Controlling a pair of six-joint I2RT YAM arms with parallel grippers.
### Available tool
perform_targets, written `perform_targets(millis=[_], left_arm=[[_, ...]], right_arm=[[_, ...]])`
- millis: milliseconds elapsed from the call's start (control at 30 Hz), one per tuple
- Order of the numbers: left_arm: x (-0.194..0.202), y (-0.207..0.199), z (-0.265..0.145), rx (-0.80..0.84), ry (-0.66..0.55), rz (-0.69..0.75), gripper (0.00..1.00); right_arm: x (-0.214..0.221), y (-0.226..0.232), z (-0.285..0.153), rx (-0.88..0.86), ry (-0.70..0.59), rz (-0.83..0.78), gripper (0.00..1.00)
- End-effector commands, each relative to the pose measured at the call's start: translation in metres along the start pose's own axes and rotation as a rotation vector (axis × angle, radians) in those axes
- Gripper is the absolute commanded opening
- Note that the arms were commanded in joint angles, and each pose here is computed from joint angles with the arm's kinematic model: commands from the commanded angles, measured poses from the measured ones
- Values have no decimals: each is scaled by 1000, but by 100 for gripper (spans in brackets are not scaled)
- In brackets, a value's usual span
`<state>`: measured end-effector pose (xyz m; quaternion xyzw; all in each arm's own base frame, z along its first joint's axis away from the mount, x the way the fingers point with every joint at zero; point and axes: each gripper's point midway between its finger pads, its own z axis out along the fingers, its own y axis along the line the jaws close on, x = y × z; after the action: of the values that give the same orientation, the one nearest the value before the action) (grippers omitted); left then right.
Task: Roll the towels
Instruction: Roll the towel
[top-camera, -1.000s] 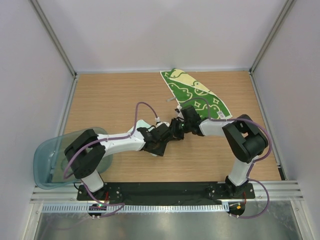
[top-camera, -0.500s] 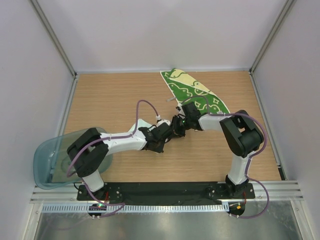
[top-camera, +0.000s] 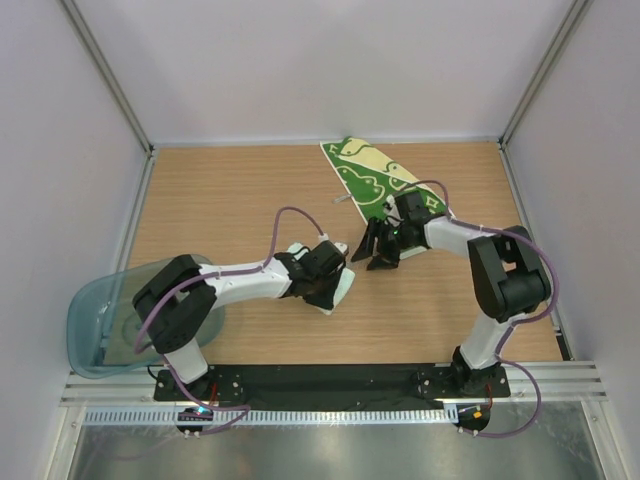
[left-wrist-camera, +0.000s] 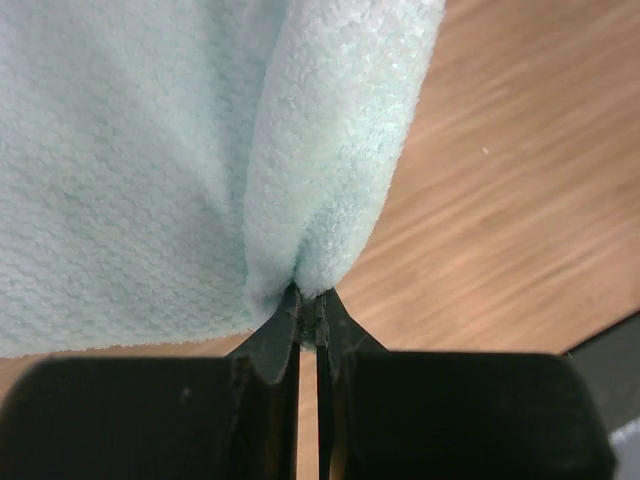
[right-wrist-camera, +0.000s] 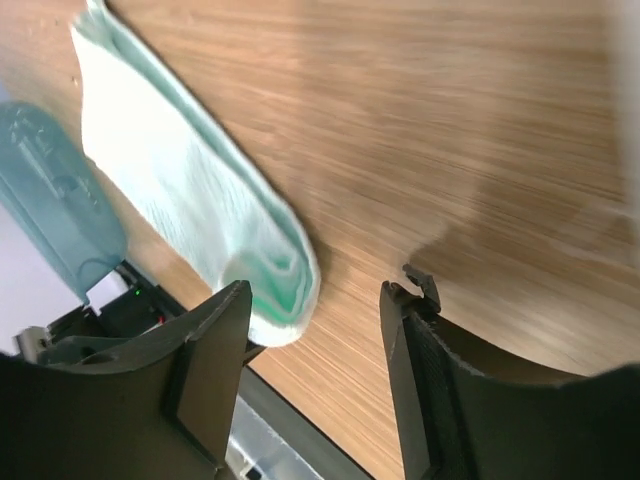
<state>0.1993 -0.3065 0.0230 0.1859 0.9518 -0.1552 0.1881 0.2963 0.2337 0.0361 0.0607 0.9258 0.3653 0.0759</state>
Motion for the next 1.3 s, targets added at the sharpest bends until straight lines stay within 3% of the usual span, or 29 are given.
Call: perform_targets(millis=[0,233,500,633,833,1267], left_arm=[[37,-28,-8,157,172,-11,1],[32,-68,-13,343,209,-99,1],[5,-107,-49,609,246,-241,2],[-1,-92,-51,625,259,-342,2],[23,-60,-28,598,351,-552,1],[10,-39,-24,713,325,-800,0]], right_arm=[[-21,-9,-48,112,-88,-57,63],[-28,-3,-102,202,-221,-90,70],[3,9,-110,105,-197,-75,71],[19,16,-112,39,-183,-72,71],[41,27,-110,-87,-154,-54,71],[76,28,-77,-193,-153,-86,71]])
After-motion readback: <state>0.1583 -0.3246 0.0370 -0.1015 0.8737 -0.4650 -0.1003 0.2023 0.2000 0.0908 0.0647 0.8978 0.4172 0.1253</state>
